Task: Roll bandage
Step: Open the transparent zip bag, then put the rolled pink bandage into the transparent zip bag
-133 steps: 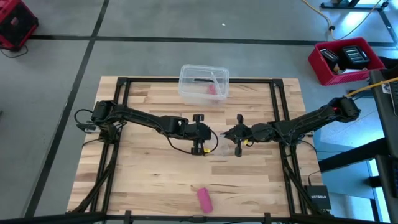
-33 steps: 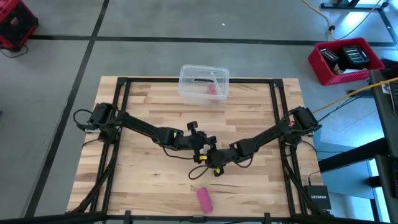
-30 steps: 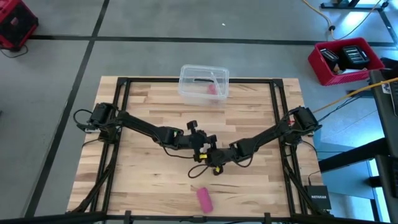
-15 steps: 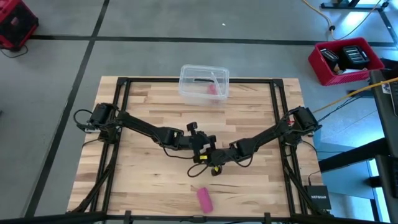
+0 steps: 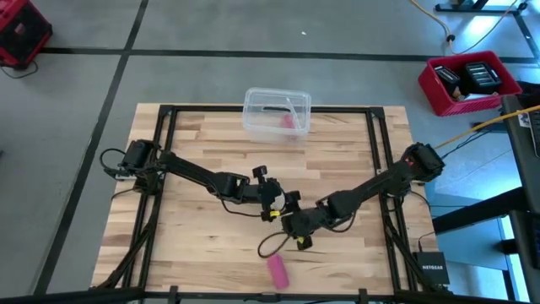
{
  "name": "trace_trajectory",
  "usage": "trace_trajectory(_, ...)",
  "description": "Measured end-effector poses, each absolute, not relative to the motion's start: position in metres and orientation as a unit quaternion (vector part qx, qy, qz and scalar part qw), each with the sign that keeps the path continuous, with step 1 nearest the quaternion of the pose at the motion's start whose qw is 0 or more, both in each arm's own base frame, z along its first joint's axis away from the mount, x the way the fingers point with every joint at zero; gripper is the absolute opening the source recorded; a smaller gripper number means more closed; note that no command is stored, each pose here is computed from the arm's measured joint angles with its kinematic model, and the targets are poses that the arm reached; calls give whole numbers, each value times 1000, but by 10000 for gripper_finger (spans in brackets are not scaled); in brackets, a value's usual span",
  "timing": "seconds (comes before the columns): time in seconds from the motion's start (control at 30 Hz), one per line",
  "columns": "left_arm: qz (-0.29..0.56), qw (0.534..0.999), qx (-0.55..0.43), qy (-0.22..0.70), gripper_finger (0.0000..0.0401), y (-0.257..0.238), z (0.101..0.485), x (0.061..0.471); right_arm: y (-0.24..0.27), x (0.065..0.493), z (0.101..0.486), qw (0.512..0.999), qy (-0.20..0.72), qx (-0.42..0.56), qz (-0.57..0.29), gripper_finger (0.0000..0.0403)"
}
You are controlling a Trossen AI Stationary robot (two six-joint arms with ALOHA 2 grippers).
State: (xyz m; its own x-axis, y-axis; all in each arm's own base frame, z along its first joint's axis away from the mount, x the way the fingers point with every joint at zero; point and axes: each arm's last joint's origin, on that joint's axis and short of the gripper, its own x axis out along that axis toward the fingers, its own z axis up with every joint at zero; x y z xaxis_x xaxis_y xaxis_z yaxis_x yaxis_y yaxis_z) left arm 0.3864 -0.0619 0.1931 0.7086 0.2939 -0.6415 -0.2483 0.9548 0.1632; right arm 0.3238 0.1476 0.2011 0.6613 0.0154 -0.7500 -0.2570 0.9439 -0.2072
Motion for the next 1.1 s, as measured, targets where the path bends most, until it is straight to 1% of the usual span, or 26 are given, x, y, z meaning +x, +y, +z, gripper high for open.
trace_trajectory(0.13,151,924,22,350,4,-62,193,387,163,314,218,901,401,-136,89,237)
trace_trajectory(0.27,156,924,10,348,4,-62,193,387,183,306,224,909,386,-110,109,237)
trace_trajectory(0.37,159,924,-1,348,4,-64,193,386,201,304,223,922,355,-86,127,234)
trace_trajectory(0.5,163,925,-19,344,4,-66,193,386,226,307,206,931,328,-56,149,233)
trace_trajectory(0.57,166,925,-32,340,4,-68,193,386,234,312,195,938,323,-2,128,232)
trace_trajectory(0.67,167,925,-42,339,4,-70,193,385,236,324,178,929,342,127,66,232)
trace_trajectory(0.77,163,926,-40,339,4,-73,193,384,237,329,165,912,365,183,40,232)
trace_trajectory(0.9,159,927,-34,339,4,-75,193,384,239,328,163,910,369,182,47,232)
trace_trajectory(1.0,160,927,-35,337,4,-74,194,385,233,332,162,912,378,147,63,232)
trace_trajectory(1.1,160,927,-35,337,4,-74,194,385,224,333,158,909,396,124,45,232)
